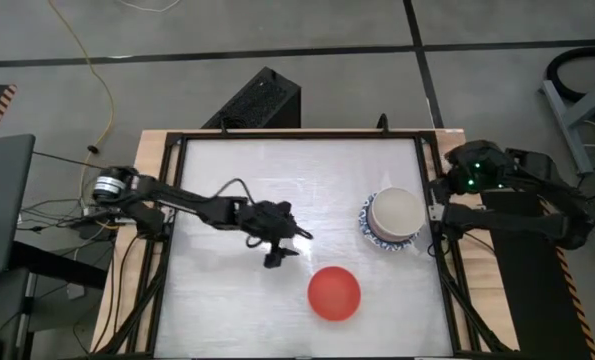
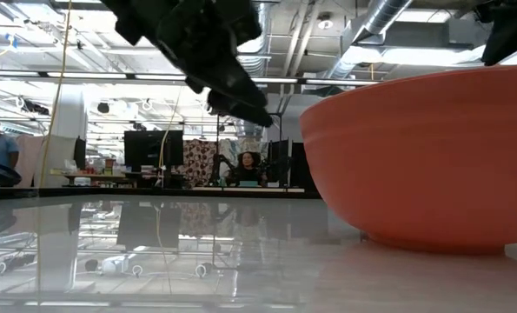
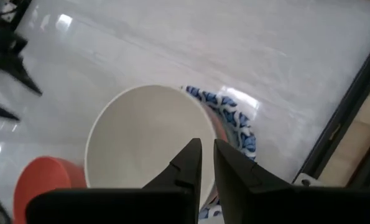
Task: Nest bowls inside each other
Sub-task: Stack the orange bowl on top of the white bowl
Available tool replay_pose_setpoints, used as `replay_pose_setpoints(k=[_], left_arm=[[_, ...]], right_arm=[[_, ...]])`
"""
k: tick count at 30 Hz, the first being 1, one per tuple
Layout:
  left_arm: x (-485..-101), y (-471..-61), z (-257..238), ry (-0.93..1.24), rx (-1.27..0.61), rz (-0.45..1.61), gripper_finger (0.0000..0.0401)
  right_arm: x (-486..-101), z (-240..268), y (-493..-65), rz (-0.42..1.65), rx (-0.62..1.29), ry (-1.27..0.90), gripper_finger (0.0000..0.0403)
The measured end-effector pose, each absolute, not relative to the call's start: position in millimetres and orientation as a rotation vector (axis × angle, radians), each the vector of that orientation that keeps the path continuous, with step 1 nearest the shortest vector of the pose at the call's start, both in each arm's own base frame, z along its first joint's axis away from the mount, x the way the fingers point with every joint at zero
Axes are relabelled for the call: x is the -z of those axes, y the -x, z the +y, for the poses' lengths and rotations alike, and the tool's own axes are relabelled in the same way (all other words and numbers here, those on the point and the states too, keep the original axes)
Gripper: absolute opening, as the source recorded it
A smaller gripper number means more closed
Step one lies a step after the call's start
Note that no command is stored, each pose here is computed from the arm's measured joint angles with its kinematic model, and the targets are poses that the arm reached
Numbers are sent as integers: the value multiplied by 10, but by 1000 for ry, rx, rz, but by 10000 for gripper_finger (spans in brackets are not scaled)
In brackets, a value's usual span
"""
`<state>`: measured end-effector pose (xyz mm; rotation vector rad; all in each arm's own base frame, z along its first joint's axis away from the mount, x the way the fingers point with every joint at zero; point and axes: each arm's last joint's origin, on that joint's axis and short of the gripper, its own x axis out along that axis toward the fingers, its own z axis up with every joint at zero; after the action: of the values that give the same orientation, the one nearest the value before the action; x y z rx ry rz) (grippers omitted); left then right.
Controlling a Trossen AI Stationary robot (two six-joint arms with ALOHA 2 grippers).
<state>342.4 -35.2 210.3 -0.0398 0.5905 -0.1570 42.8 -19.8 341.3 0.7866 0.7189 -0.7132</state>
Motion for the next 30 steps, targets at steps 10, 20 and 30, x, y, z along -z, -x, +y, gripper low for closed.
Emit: replay_pose_setpoints(k=[10,20,30], left_arm=[[-2281,-3841,-701,110,92,566,283],[-2087,-4125,-950,39,30,724,283],[-2042,-4120,-969,86,81,769,282]], right_arm=[[-3418,-190,-401,702,717,-775,63],[-3420,-191,-404,699,714,-773,63],[-3420,-191,-404,699,714,-773,63]])
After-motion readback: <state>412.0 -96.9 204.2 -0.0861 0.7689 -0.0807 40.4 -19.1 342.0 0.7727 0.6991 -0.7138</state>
